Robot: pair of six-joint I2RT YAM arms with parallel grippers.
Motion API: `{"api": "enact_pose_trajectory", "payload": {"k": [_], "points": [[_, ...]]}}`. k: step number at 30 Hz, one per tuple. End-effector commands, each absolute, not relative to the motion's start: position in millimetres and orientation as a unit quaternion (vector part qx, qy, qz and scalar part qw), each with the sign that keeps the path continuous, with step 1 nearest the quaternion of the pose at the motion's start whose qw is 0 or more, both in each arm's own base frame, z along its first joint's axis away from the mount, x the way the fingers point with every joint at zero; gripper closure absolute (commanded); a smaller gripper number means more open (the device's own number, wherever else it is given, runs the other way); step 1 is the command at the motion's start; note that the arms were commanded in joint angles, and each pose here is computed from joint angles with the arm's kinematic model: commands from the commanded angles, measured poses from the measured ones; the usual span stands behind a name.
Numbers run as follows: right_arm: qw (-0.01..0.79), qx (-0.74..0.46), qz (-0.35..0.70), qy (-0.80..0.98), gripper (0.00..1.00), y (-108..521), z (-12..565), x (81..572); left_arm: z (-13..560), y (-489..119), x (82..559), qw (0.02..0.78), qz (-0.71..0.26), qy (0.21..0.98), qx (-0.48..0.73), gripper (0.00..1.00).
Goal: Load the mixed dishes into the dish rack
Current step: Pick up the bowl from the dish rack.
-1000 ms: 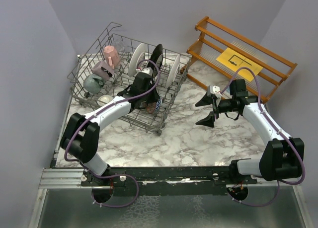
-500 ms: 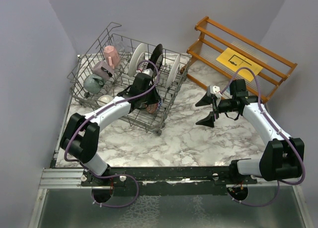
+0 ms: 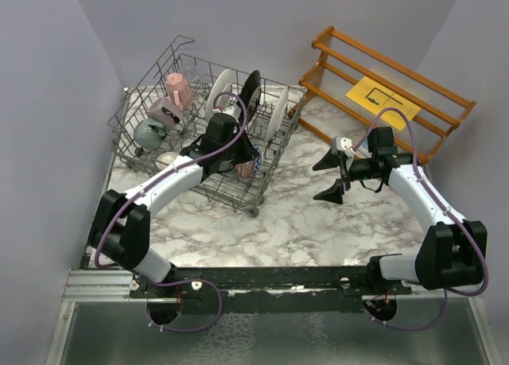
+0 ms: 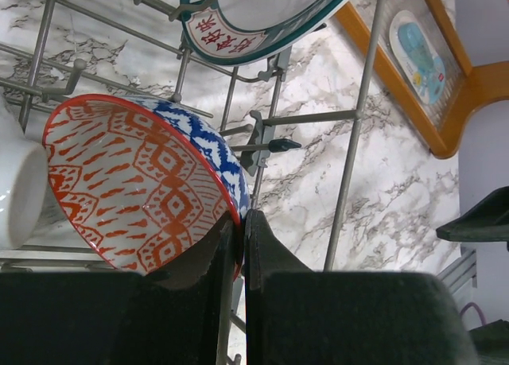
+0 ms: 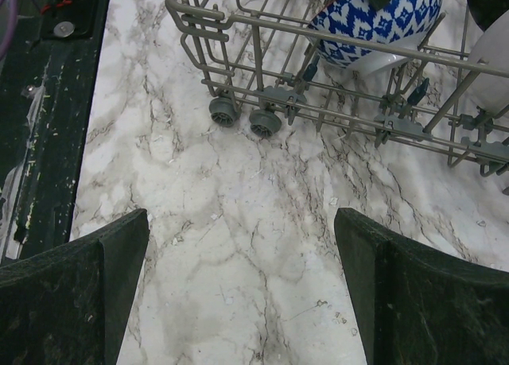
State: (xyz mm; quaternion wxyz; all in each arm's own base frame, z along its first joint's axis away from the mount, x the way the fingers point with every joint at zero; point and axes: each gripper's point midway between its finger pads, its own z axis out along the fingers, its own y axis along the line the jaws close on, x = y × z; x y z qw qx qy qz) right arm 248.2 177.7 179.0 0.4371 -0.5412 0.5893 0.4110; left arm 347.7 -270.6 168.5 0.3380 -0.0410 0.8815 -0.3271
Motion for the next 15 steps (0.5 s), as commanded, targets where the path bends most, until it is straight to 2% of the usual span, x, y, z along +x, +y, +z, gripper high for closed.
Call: {"api": "enact_pose_trajectory", "payload": {"k": [1,7,15], "points": [[0.445,-0.544,0.407,0.584,0.00,175.8,182.2,245.1,243.0,-289.4,352.3,0.397,-0.423,0.815,-0.018,1.00],[0.445,-0.544,0.406,0.584,0.00,175.7,182.2,245.4,227.8,-291.3,351.4,0.369,-0.455,0.810,-0.022,1.00],[0.444,-0.544,0.407,0.585,0.00,175.5,181.5,245.4,251.0,-292.4,345.4,0.375,-0.481,0.792,0.013,1.00]]}}
